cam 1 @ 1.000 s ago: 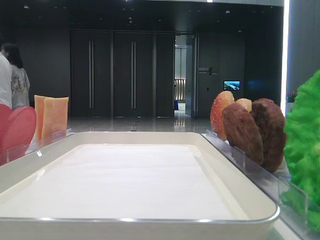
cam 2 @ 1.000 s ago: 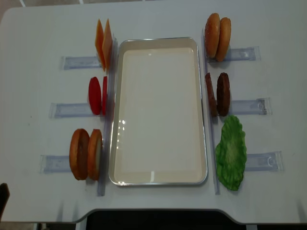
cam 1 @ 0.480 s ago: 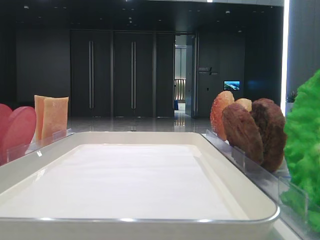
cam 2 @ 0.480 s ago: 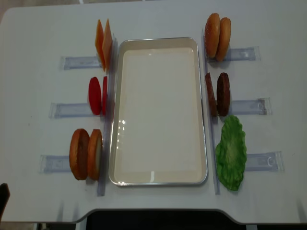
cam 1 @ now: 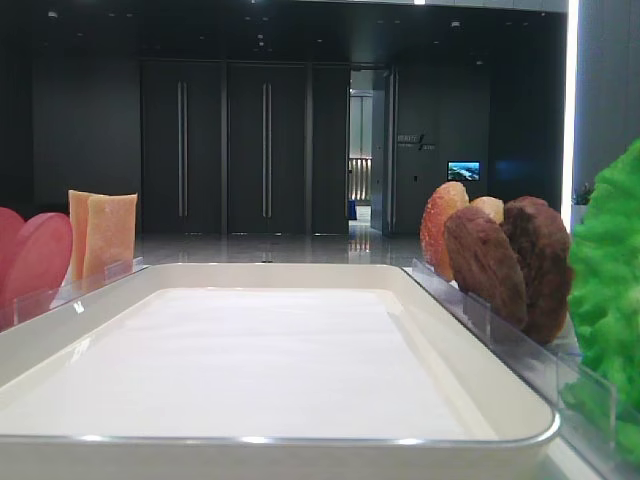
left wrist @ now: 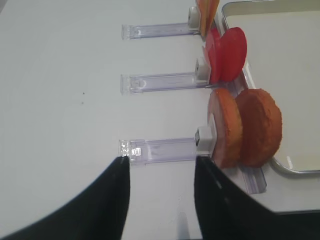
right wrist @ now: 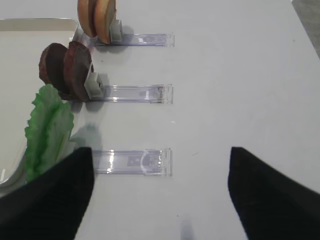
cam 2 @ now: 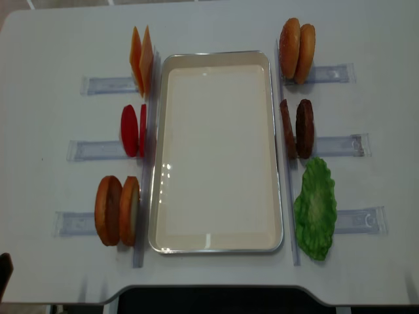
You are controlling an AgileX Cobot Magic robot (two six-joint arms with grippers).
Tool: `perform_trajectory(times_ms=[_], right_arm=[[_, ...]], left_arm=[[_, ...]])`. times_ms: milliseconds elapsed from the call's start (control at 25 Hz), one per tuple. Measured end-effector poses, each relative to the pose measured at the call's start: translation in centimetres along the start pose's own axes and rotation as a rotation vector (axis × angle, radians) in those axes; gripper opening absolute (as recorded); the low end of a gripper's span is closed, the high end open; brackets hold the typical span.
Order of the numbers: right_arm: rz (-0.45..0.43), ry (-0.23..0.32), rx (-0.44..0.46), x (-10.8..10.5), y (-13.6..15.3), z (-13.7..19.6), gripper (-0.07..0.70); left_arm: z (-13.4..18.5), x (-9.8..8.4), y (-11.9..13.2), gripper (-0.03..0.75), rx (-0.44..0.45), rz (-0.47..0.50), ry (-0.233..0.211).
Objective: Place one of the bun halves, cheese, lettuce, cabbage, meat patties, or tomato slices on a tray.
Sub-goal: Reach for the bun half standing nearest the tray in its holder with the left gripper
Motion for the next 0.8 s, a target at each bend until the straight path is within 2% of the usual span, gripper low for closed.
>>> perform_trajectory(times_ms=[80, 200, 280, 360, 600, 800], right_arm=[[0.000, 0.000, 0.000, 0.0, 0.0, 0.0, 0.529], [0.000, 0.000, 0.000, 0.0, 0.0, 0.0, 0.529], [0.000, 0.000, 0.000, 0.0, 0.0, 0.0, 0.529], [0.000, 0.000, 0.000, 0.0, 0.0, 0.0, 0.529], [0.000, 0.000, 0.000, 0.0, 0.0, 0.0, 0.529], [0.000, 0.000, 0.000, 0.0, 0.0, 0.0, 0.529]], left_arm=[[-0.3, 0.1, -0.5, 0.358, 0.013, -0.007, 0.000], [-0.8, 0.4, -1.1, 0.447, 0.049, -0.021, -0.035], [-1.0, 0.5, -1.3, 0.512, 0.104, -0.029, -0.055], [-1.7, 0.7, -1.3, 0.539, 0.134, -0.038, -0.064], [-4.8, 0.8, -0.8, 0.552, 0.201, -0.041, -0.088], [-6.4, 0.8, 1.5, 0.552, 0.334, -0.042, -0.089]])
Point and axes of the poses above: a point on each arm's last joint axis where the gripper is mounted, y pointing out along that axis toward the gripper, x along the wrist's bending axis when the last joint is at zero, z = x × y, the point moved 7 cm from there along y, pointing out along that axis toward the gripper, and after that the axes turned 1 degree about -y, right-handed, at the moved point
